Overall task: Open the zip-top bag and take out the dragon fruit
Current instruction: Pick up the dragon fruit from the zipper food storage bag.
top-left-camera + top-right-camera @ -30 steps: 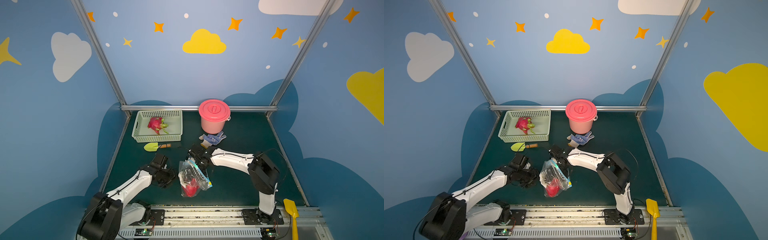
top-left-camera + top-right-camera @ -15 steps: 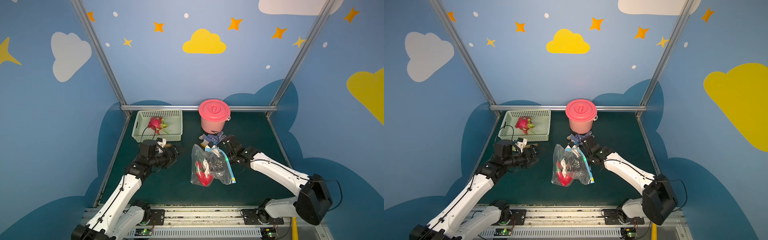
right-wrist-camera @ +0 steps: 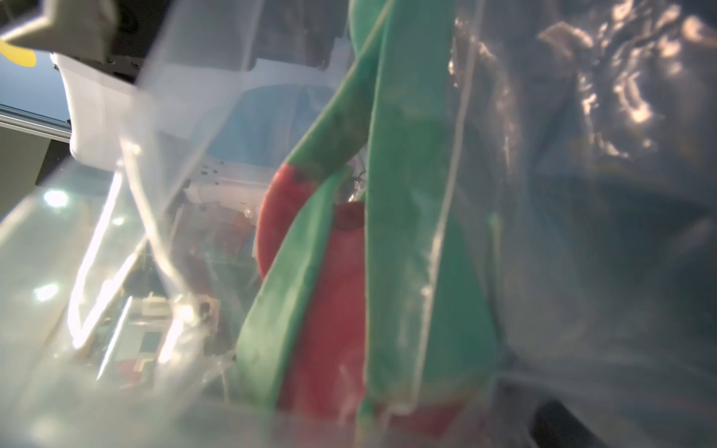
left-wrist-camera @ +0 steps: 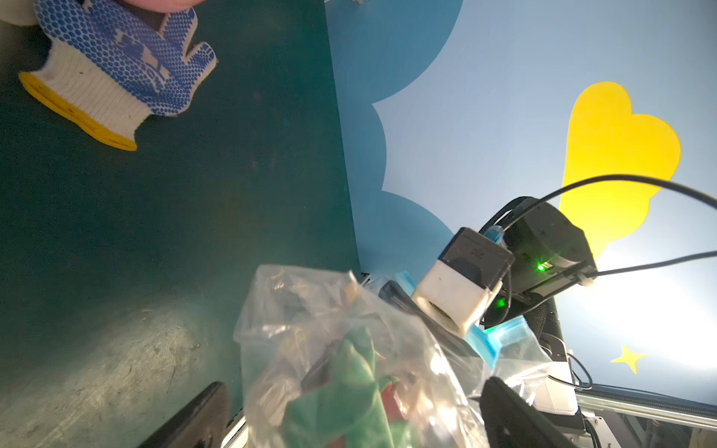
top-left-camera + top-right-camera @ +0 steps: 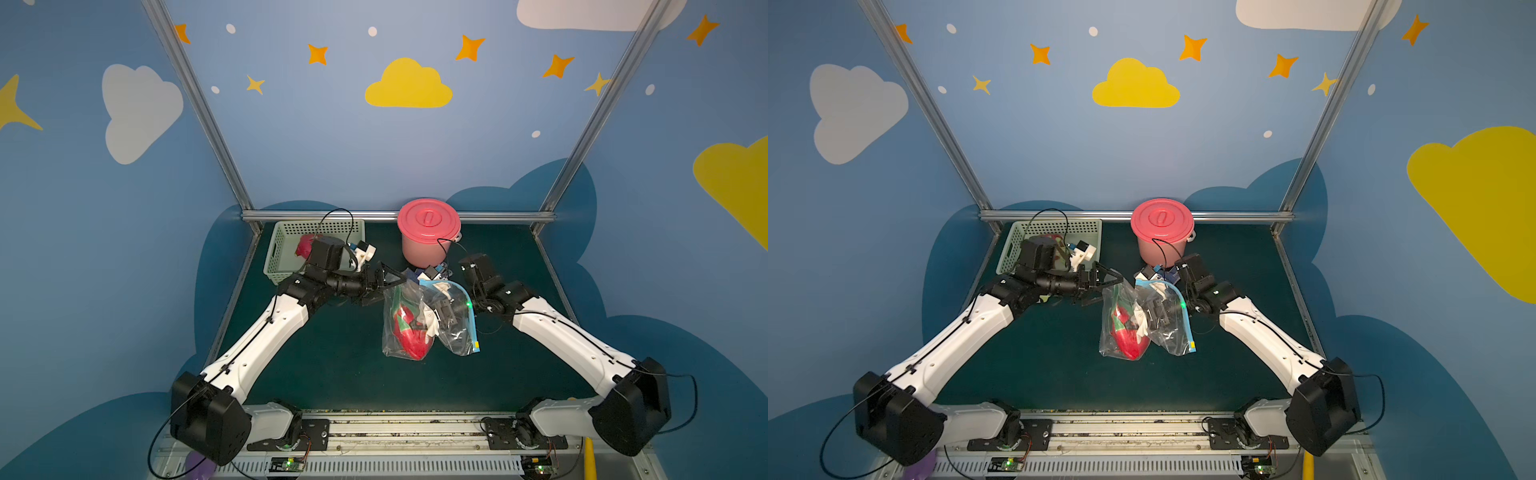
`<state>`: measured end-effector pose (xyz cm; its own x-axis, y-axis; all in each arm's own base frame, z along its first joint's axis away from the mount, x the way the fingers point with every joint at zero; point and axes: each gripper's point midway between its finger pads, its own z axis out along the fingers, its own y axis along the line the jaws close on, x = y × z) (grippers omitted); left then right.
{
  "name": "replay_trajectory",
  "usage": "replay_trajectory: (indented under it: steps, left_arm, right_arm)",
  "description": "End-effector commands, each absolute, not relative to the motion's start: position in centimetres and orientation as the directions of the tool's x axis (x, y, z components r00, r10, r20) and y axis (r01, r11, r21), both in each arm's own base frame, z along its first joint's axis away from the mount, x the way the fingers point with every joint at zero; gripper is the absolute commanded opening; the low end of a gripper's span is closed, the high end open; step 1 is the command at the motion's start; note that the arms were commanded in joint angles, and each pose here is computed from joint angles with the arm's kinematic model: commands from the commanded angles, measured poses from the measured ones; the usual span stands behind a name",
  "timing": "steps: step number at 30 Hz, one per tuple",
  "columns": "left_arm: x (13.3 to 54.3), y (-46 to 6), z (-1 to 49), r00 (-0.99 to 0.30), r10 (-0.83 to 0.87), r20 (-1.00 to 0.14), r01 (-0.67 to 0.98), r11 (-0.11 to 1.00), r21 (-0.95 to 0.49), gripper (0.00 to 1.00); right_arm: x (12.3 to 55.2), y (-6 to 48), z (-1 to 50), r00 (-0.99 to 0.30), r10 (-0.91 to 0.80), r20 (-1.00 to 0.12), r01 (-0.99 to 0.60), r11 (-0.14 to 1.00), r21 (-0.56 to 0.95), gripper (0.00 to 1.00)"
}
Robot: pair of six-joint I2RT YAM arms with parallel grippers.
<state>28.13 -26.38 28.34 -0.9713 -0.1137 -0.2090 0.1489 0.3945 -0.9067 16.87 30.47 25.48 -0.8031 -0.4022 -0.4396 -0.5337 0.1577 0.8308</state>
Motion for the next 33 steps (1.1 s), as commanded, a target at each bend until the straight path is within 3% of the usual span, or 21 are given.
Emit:
replay_trajectory:
  steps: [1, 3, 5, 8, 14, 28, 33]
  left_arm:
    - [28.3, -27.1, 28.8, -0.969, -0.071, -0.235, 0.192, 0.379, -0.905, 0.96]
    - [28.7, -27.4, 28.9, -0.970, -0.070, -0.231, 0.191, 0.364, -0.912, 0.82]
    - [28.9, -27.8, 28.8, -0.974, -0.060, -0.217, 0.184, 0.347, -0.920, 0.59]
    - [28.8, -28.4, 28.2, -0.984, -0.020, -0.175, 0.158, 0.332, -0.930, 0.04]
    - [30.0, -26.3, 27.8, -0.971, -0.116, -0.209, 0.139, 0.434, -0.890, 0.03]
    - [32.9, -20.4, 25.9, -0.929, -0.317, -0.189, 0.009, 0.492, -0.870, 0.03]
    - [33.2, -18.4, 23.4, -0.913, -0.383, -0.141, -0.088, 0.522, -0.849, 0.03]
  right_arm:
    - [16.1, 30.6, 28.0, -0.767, -0.412, -0.492, -0.562, 0.063, 0.825, 0.45]
    - [16.1, 30.6, 28.0, -0.769, -0.411, -0.491, -0.562, 0.067, 0.824, 0.45]
    - [16.2, 30.5, 27.8, -0.770, -0.410, -0.489, -0.563, 0.076, 0.823, 0.45]
    - [16.6, 30.3, 27.2, -0.776, -0.401, -0.487, -0.565, 0.099, 0.819, 0.44]
    - [18.5, 29.2, 25.9, -0.794, -0.345, -0.501, -0.582, 0.193, 0.790, 0.42]
    - [21.6, 24.5, 26.9, -0.813, -0.096, -0.574, -0.576, 0.274, 0.770, 0.42]
    - [23.3, 22.1, 27.2, -0.801, 0.024, -0.598, -0.546, 0.379, 0.747, 0.41]
